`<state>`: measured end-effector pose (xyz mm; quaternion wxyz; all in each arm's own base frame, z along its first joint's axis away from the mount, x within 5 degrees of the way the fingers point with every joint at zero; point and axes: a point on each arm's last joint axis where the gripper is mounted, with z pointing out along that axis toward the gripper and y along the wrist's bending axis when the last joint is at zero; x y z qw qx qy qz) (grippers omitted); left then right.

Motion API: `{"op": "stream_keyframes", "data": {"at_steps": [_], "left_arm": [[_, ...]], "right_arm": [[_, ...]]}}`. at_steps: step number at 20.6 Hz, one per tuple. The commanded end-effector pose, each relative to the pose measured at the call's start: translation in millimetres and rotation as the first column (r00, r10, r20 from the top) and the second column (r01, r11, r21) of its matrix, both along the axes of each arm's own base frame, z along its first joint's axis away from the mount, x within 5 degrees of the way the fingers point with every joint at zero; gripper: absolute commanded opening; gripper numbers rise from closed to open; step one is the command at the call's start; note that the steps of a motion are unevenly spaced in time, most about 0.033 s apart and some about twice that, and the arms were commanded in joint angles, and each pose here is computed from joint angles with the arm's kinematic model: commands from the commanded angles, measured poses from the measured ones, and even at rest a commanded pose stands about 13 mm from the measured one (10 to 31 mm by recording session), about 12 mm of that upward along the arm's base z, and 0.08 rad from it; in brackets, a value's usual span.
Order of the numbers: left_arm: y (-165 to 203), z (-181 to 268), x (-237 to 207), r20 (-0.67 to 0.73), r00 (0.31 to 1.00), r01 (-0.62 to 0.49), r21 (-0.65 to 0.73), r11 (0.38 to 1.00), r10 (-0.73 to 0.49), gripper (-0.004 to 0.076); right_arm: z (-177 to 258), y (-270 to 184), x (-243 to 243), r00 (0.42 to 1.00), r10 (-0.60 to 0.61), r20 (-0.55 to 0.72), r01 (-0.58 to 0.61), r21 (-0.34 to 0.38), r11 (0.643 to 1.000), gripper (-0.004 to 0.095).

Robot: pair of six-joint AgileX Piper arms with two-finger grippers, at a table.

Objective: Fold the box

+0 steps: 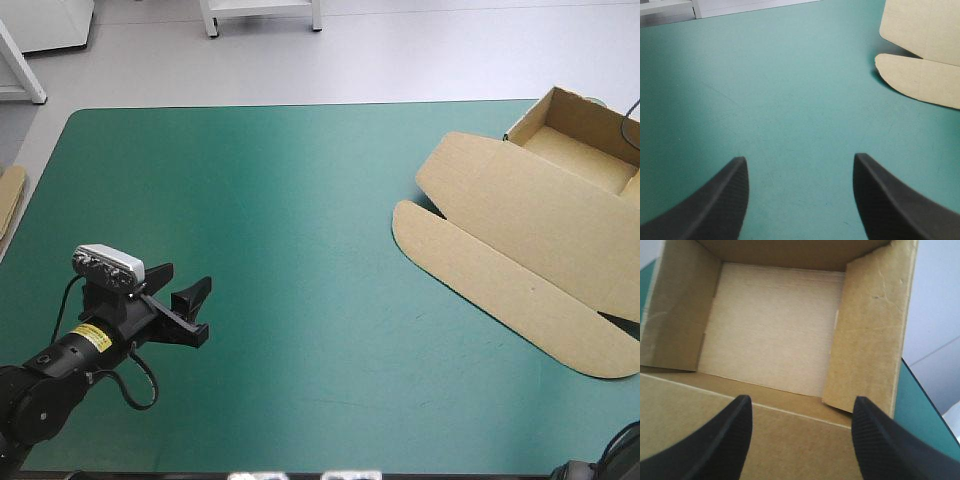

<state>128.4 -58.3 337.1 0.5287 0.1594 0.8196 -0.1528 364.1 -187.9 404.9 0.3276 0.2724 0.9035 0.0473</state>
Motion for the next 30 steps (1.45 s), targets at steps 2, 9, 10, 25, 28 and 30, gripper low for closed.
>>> {"op": "stream_keyframes", "data": {"at_steps": [2, 9, 10, 25, 28, 30], "left_arm": [[0, 15, 2, 0.096, 0.995, -0.012, -0.045, 0.999, 0.016, 0.0438], [0, 16, 2, 0.102, 0.995, -0.013, -0.047, 0.999, 0.018, 0.0438], [0, 16, 2, 0.102, 0.995, -0.013, -0.047, 0.999, 0.018, 0.0438], [0, 5, 3, 0.094, 0.996, -0.004, -0.007, 1.000, 0.004, 0.0438], [0, -8, 4, 0.070, 0.998, -0.008, 0.000, 1.000, 0.008, 0.0438], [0, -22, 4, 0.036, 0.999, -0.011, 0.002, 1.000, 0.011, 0.0438]], "right_arm": [[64, 46, -31, 0.982, 0.104, 0.158, -0.092, -0.080, 0.992, 0.0497], [82, 128, -58, 0.930, 0.334, 0.154, -0.309, -0.165, 0.937, 0.0495], [81, 140, -62, 0.919, 0.366, 0.145, -0.341, -0.172, 0.924, 0.0495], [-34, 274, -184, 0.590, 0.750, 0.299, -0.686, -0.305, 0.661, 0.0495], [-62, 270, -191, 0.580, 0.751, 0.315, -0.671, -0.337, 0.660, 0.0495], [-81, 268, -194, 0.589, 0.746, 0.311, -0.667, -0.334, 0.666, 0.0495]]}}
